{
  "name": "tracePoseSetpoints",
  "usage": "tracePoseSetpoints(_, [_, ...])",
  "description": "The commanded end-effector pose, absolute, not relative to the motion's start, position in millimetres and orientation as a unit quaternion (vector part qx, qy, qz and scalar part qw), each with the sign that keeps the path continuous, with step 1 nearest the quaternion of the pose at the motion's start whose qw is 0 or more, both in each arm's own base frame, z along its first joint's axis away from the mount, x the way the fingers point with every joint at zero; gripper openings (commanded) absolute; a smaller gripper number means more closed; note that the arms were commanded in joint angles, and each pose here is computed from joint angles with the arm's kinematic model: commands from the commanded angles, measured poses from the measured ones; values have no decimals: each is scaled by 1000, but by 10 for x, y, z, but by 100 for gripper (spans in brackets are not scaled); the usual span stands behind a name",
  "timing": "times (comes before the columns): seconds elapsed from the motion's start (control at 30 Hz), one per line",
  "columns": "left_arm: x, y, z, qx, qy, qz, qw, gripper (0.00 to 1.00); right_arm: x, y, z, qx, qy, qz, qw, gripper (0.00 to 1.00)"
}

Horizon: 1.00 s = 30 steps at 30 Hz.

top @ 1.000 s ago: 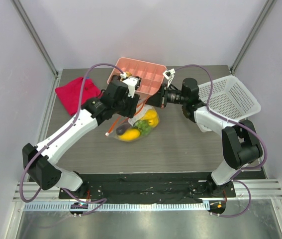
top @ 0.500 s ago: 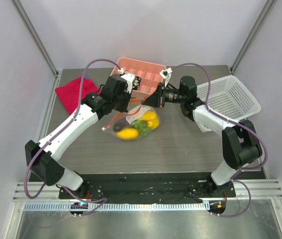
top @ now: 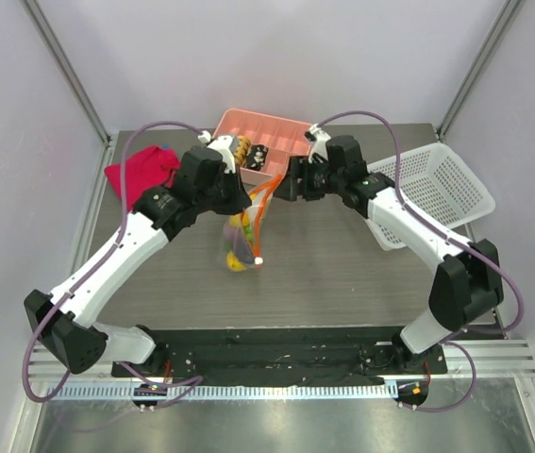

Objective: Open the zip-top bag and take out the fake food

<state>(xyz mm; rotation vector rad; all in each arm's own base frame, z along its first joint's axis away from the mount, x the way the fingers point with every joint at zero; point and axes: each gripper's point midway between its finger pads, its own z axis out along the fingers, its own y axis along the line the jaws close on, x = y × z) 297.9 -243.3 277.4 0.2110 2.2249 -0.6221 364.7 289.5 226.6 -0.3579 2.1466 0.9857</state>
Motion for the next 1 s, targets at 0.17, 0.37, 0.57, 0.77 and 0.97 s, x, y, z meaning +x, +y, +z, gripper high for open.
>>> tracePoseSetpoints(0.17, [3033,-2956,2569,54,858,-356,366,0,3167,2172,2377,-81,874,272,395,70])
tracePoseSetpoints(0.37, [2998,-3023,2608,54,845,-384,369,0,2911,2588,2259,27,806,471,357,70])
tracePoseSetpoints(0.57, [2967,-3034,2629,57,843,-390,366,0,2892,2756,2231,63,780,515,349,70])
tracePoseSetpoints(0.77, [2933,-3055,2576,64,845,-390,360,0,2891,2749,2178,91,773,523,347,75])
tracePoseSetpoints(0.97, [2892,-3059,2611,70,843,-392,361,0,2994,2901,2082,102,768,536,334,73])
